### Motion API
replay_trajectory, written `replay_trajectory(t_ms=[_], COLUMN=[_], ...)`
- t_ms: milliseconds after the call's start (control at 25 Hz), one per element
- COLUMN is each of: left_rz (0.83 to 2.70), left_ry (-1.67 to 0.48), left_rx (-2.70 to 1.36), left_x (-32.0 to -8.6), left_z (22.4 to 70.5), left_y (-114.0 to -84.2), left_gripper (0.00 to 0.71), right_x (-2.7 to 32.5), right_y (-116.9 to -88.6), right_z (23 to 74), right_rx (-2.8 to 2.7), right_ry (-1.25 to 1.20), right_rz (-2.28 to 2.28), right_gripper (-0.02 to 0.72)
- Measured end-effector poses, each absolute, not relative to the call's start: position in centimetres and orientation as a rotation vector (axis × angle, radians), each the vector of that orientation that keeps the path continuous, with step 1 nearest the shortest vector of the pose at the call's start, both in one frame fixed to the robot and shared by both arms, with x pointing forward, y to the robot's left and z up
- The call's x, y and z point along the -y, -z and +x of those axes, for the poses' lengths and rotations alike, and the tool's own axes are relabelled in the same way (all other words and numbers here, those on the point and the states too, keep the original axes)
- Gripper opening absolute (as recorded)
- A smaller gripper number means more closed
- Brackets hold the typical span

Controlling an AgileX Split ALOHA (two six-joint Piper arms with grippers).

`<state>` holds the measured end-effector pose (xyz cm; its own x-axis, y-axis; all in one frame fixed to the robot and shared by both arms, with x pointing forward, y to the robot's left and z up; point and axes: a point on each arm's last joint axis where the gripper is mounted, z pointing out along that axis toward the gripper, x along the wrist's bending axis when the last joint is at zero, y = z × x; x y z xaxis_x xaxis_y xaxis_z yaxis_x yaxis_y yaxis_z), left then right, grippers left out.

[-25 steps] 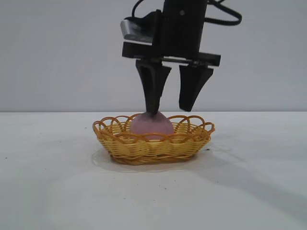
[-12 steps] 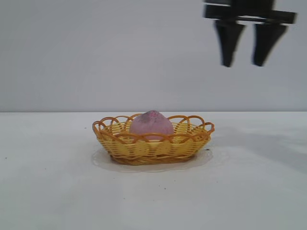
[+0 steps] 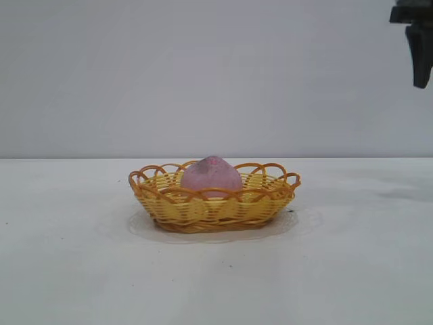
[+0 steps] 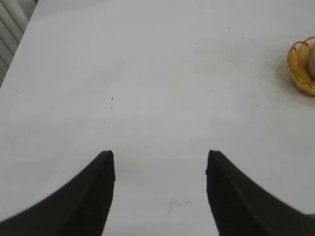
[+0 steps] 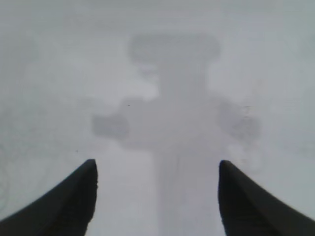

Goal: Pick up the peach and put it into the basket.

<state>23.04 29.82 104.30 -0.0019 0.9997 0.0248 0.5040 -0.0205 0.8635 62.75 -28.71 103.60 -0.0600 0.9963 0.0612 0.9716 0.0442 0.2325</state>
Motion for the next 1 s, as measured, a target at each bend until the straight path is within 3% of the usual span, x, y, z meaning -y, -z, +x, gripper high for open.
replay_trajectory(t_ms=[320, 1000], left_rz=[1.602, 1.602], left_ry=[-0.935, -0.935], left_rx=[-1.583, -1.583], left_x=[-29.8, -29.8], left_z=[23.0, 23.0], left_y=[-104.3, -104.3], left_gripper=[0.363, 0.363], right_x=[28.9, 29.5], right_y=[-105.3, -110.2], right_z=[55.9, 31.7], right_rx=[-2.179, -1.936], right_ry=[-0.313, -0.622], right_rz=[2.062, 1.792], right_gripper=[0.447, 0.447])
